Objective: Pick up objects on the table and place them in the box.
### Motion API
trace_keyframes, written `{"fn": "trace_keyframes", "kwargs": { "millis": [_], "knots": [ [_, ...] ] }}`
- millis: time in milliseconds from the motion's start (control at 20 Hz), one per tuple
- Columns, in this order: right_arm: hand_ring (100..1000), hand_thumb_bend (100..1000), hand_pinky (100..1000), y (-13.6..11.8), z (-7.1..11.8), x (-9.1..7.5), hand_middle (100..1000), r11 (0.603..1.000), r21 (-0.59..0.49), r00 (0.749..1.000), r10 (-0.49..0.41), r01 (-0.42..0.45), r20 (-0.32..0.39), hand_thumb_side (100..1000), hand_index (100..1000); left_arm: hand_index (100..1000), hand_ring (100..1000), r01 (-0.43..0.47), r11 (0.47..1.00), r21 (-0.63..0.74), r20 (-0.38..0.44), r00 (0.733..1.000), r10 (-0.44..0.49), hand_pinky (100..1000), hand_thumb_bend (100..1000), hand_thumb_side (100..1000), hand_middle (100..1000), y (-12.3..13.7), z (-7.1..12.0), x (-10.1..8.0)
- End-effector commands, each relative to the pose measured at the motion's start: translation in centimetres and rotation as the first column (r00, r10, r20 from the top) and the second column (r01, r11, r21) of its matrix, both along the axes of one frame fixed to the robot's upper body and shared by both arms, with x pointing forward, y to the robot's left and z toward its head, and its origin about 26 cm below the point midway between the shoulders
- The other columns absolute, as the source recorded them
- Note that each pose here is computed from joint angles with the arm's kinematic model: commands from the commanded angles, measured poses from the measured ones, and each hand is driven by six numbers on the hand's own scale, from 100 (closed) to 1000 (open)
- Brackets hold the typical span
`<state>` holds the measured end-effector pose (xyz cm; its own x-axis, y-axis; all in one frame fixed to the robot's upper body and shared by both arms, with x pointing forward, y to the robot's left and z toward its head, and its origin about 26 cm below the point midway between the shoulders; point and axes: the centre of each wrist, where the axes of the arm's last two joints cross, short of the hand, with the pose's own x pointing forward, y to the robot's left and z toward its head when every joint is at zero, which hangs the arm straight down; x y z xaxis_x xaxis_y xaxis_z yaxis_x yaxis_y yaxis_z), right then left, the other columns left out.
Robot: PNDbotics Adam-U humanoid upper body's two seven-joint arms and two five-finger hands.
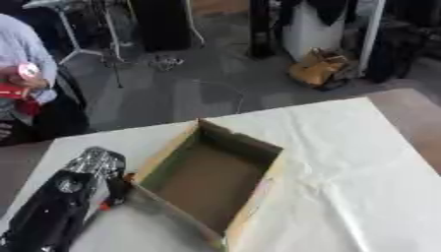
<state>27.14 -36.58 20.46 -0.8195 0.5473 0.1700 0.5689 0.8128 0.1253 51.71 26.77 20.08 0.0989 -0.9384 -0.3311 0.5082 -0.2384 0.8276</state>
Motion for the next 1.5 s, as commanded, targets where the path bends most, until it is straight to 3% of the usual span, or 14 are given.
{"fn": "trace_keyframes", "kwargs": {
  "millis": [50, 650, 1150, 1500],
  "knots": [
    [830, 100, 843, 0.0, 0.7, -0.1, 635, 0.997, 0.042, 0.976, 0.059, -0.070, 0.211, 1000, 701, 814, 965, -0.013, 1.000, 0.005, 0.049, 0.999, 0.013, 907, 366, 298, 999, 0.5, 1.7, 0.1],
    [831, 100, 843, 0.1, 0.8, -0.1, 634, 0.997, 0.041, 0.976, 0.061, -0.071, 0.211, 1000, 702, 811, 957, -0.026, 1.000, -0.002, 0.034, 0.999, 0.026, 906, 332, 279, 985, 0.4, 1.6, 0.1],
    [831, 100, 843, 0.1, 0.8, -0.1, 633, 0.997, 0.041, 0.976, 0.062, -0.072, 0.209, 1000, 701, 890, 949, -0.025, 0.999, -0.020, 0.003, 1.000, 0.025, 886, 285, 265, 989, 0.2, 1.5, 0.1],
    [831, 100, 843, 0.0, 0.8, -0.1, 634, 0.997, 0.048, 0.976, 0.055, -0.066, 0.212, 1000, 701, 926, 936, 0.035, 0.996, -0.080, 0.064, 0.997, -0.030, 866, 157, 248, 977, 1.1, 0.5, -0.8]
  ]
}}
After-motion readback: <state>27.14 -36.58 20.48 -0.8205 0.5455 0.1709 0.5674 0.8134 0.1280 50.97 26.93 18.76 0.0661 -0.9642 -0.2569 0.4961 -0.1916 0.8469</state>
